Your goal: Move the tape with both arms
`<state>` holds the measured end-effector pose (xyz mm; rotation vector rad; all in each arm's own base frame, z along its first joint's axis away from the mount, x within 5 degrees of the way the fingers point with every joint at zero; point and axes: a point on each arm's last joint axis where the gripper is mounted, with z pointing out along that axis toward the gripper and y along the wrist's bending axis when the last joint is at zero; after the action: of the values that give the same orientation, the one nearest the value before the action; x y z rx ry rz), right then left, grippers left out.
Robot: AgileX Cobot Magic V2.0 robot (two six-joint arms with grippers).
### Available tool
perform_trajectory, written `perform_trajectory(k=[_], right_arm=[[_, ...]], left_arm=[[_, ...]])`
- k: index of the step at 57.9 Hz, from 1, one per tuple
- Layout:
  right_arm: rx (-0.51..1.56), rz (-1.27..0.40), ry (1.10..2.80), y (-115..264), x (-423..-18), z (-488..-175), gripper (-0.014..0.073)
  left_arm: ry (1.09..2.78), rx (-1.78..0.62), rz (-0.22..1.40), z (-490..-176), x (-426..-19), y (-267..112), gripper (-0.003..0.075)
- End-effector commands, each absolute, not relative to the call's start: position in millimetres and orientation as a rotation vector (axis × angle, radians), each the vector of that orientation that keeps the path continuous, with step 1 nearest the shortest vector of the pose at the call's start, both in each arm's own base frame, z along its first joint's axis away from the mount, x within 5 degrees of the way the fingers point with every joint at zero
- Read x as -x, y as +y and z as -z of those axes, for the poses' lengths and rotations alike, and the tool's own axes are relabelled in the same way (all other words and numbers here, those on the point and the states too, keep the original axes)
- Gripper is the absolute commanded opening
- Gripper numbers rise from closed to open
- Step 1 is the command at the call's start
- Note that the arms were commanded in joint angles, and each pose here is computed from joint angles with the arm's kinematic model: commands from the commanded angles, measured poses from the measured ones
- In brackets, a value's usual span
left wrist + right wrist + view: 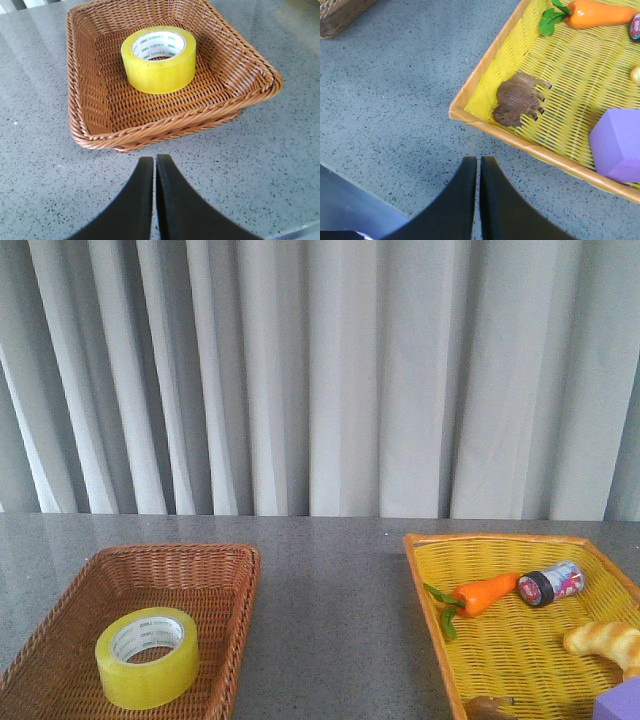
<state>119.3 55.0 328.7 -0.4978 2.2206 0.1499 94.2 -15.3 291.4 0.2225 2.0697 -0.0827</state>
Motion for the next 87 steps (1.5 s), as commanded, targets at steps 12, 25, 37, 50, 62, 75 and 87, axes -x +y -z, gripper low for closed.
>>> perform_trajectory(k=[12,25,37,50,62,75,87], right_arm=[[0.487,-0.155,2.13,55,-122,-342,-0.0007],[0.487,-0.154,2.131,55,-122,-342,-0.0007],[0.487,-0.154,2.131,55,-122,-342,-0.0007],[0.487,-0.154,2.131,55,-122,-342,-0.0007],[0.487,-0.154,2.133,55,-122,-342,-0.0007],[0.488,-0.151,2.139,55,-122,-341,-0.0007],[0.488,-0.151,2.139,55,-122,-341,-0.0007]], left_arm=[[1.975,-0.194,0.086,-305,-98,-15,-0.0006],[1.948,-0.19,0.082,-300,-90,-14,-0.0006],[1.743,-0.18,0.02,-272,-68,-9,-0.0006],[1.48,-0.131,0.007,-227,-55,-5,-0.0006],[1.387,-0.079,0.039,-217,-53,-4,-0.0006],[1.396,-0.079,0.041,-216,-54,-4,-0.0006],[1.399,-0.08,0.041,-216,-54,-4,-0.0006]])
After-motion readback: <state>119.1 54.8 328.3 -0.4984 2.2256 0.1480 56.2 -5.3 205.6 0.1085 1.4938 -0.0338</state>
